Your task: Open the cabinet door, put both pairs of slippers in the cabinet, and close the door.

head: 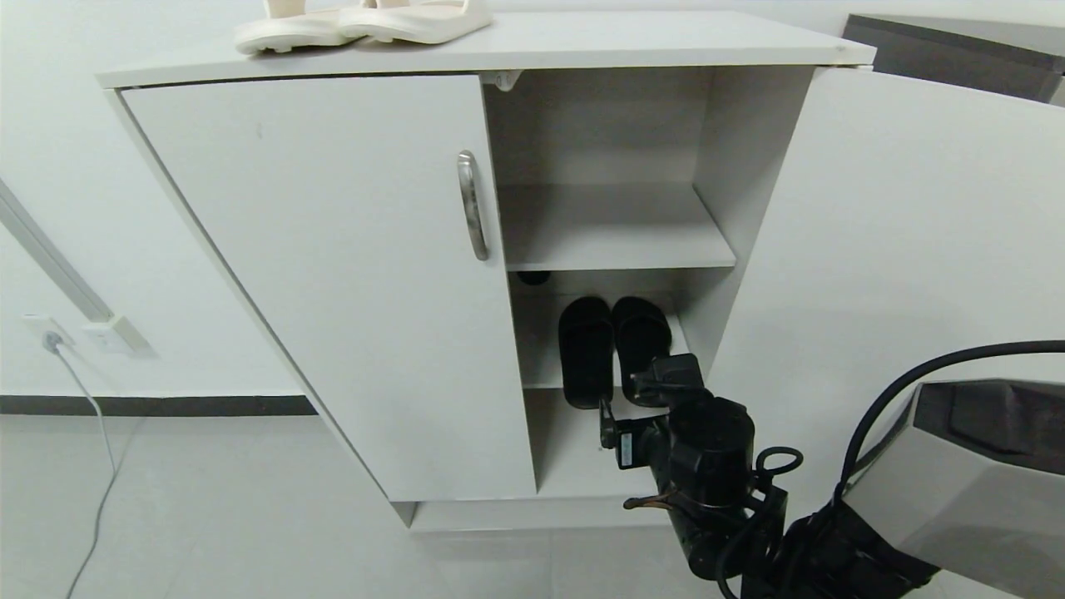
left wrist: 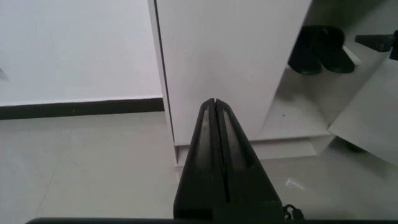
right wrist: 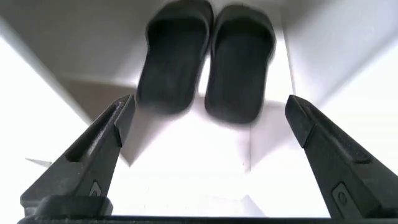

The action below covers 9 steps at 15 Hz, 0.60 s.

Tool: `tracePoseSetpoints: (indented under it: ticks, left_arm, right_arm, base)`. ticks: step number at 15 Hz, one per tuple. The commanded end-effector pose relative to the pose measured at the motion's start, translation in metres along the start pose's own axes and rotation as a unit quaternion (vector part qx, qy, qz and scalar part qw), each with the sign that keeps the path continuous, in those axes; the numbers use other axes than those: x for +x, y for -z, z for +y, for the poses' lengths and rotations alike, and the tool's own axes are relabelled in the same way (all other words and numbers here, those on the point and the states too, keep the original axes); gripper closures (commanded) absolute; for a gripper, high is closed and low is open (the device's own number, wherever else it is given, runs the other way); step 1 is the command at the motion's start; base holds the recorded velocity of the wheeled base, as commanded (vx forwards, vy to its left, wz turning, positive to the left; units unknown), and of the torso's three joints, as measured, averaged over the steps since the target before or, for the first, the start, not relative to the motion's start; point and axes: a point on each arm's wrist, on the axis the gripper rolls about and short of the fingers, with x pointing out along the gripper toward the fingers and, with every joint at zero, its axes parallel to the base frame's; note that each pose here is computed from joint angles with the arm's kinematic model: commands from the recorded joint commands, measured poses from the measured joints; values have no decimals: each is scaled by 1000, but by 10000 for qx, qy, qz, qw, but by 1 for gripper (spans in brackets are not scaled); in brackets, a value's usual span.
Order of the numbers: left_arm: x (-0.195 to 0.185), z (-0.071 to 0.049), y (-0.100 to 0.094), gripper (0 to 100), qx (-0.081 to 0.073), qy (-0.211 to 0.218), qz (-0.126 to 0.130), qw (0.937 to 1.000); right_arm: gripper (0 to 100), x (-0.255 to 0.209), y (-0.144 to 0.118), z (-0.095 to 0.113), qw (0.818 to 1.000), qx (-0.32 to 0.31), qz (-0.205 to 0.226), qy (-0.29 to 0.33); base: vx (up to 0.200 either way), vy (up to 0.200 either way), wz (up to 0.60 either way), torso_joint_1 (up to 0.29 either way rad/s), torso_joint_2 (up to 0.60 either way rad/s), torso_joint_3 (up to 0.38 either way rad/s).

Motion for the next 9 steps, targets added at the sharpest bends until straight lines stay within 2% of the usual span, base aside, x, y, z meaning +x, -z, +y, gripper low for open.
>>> tracePoseSetpoints:
  ticks: [1, 9]
  left_arm:
    - [0, 0, 0, 100, -1, -1, 6, 10000]
    - [0, 0, 0, 100, 7, -1, -2, 10000]
  right_arm:
    - [0, 1, 2, 1, 10000, -18, 24, -2]
    - [0, -1, 2, 0, 10000, 11, -11, -3]
  base:
    - [-200, 0, 0, -2, 7, 2]
    - [0, 0, 0, 0, 0, 0]
